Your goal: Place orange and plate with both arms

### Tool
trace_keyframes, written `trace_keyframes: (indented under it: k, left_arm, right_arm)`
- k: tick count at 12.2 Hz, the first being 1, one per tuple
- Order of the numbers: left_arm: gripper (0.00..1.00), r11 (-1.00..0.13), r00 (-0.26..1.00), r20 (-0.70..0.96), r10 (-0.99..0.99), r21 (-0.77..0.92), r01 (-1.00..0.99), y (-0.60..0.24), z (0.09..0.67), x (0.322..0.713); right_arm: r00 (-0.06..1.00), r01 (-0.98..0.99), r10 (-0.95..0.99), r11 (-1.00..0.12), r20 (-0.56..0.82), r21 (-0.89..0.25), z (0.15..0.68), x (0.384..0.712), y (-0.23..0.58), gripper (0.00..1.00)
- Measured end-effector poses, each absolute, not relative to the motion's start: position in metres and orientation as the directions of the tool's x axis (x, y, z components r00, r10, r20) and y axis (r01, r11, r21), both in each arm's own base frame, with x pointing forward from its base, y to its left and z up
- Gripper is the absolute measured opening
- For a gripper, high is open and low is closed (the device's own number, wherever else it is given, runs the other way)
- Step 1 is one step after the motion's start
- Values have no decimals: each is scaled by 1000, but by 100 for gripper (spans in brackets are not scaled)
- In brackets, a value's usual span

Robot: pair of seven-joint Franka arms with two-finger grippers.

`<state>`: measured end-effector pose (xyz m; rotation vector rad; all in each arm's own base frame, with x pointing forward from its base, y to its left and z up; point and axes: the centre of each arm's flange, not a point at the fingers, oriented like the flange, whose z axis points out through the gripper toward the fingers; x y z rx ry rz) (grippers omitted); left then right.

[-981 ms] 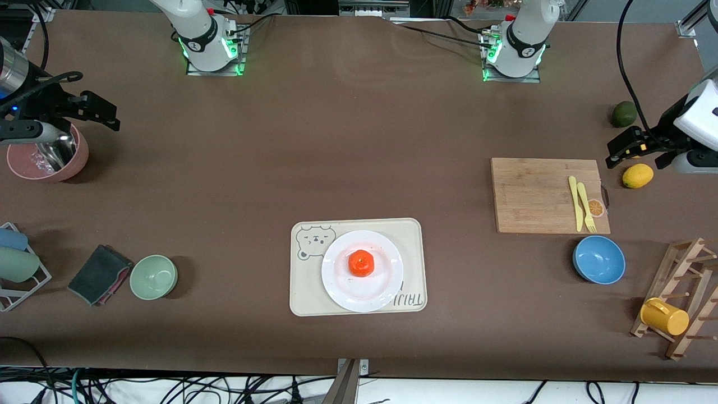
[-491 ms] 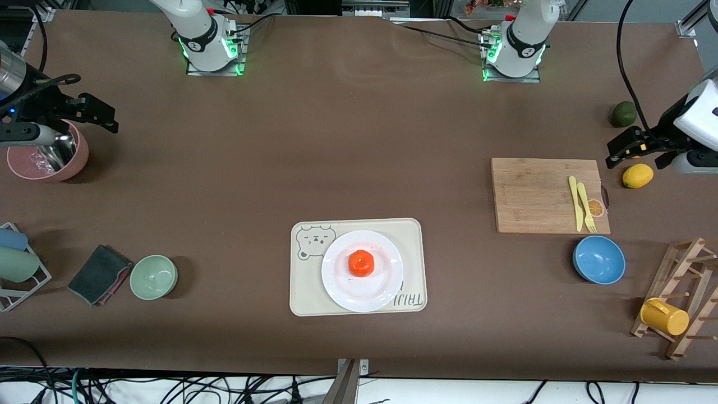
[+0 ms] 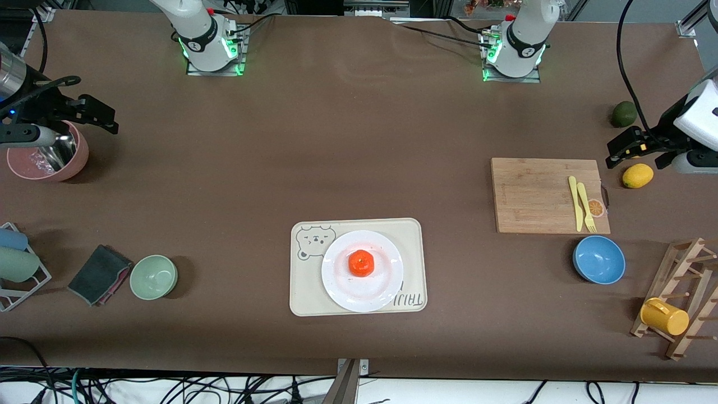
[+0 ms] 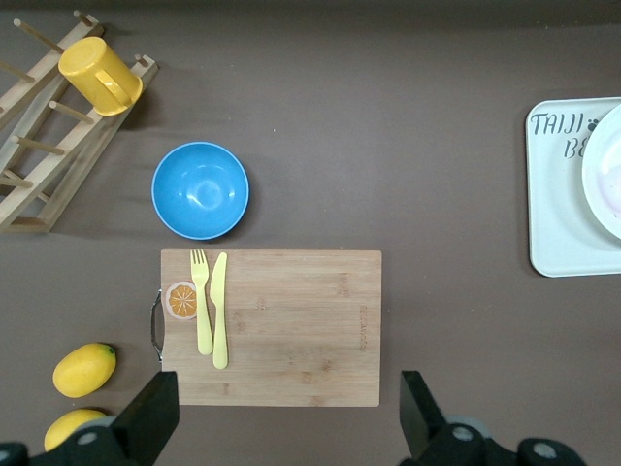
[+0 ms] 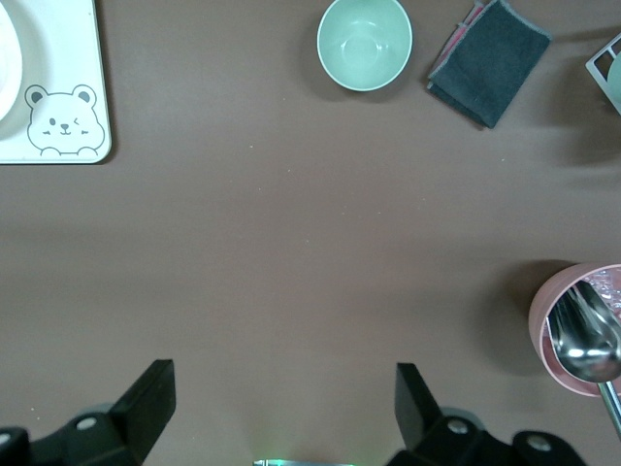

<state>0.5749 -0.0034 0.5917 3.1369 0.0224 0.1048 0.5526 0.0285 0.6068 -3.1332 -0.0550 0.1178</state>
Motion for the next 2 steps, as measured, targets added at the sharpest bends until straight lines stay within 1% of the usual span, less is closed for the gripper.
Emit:
trace_keyframes:
  k: [2]
  left_arm:
    - [100, -1000, 998, 67, 11, 3, 11, -5, 592, 575]
  right_arm:
    - [997, 31, 31, -1000, -75, -7, 607, 553, 26, 100]
